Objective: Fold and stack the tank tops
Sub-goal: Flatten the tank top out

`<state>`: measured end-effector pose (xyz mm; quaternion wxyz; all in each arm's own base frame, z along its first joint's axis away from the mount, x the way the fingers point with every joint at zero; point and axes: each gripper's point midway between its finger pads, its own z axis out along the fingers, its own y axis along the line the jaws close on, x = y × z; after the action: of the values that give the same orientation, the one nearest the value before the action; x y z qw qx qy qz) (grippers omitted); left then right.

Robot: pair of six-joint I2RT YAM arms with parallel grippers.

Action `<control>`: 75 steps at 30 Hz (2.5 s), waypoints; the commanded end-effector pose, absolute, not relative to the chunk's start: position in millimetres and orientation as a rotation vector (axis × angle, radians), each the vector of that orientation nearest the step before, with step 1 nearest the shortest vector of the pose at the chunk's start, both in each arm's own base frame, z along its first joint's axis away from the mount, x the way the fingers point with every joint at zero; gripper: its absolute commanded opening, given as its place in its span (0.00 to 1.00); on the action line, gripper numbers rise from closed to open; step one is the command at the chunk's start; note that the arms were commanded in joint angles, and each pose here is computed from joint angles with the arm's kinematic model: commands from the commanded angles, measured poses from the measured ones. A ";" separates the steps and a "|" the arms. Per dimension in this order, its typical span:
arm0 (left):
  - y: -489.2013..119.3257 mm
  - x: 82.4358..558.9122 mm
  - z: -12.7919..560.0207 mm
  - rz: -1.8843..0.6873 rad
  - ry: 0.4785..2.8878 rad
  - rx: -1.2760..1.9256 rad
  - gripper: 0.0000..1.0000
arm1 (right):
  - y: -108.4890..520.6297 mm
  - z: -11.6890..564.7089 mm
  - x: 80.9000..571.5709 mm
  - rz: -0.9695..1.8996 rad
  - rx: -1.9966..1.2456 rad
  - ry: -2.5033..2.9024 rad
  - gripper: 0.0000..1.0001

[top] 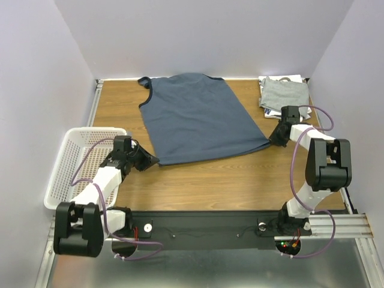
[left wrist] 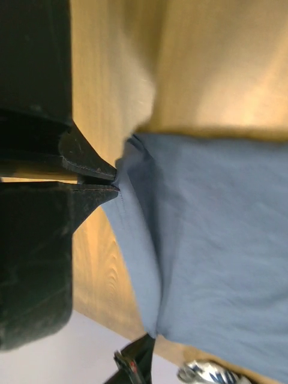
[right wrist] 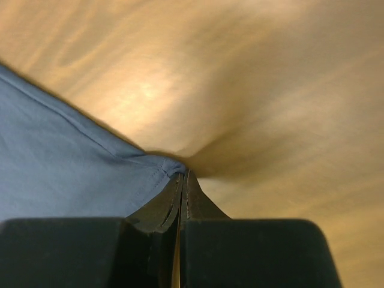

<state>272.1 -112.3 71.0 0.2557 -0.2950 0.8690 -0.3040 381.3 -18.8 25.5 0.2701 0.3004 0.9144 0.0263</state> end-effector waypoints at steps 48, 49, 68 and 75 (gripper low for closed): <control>-161.2 131.8 144.9 -1.131 2.336 -0.484 0.42 | -62.4 166.3 266.4 -0.159 0.935 2.275 0.59; -161.2 133.5 145.6 -1.128 2.331 -0.486 0.42 | -62.2 170.5 266.4 -0.151 0.935 2.264 0.60; -106.8 384.3 193.2 -0.514 2.150 -0.700 0.39 | 159.1 189.4 268.3 0.388 0.392 2.352 0.54; -109.5 469.9 152.2 -0.351 2.272 -0.647 0.28 | 289.7 152.4 213.7 0.357 -0.012 2.432 0.50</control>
<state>437.7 -111.8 138.7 0.3377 -0.2872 0.8814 -0.1628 218.2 246.5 144.8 0.2968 0.0017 0.9461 0.1300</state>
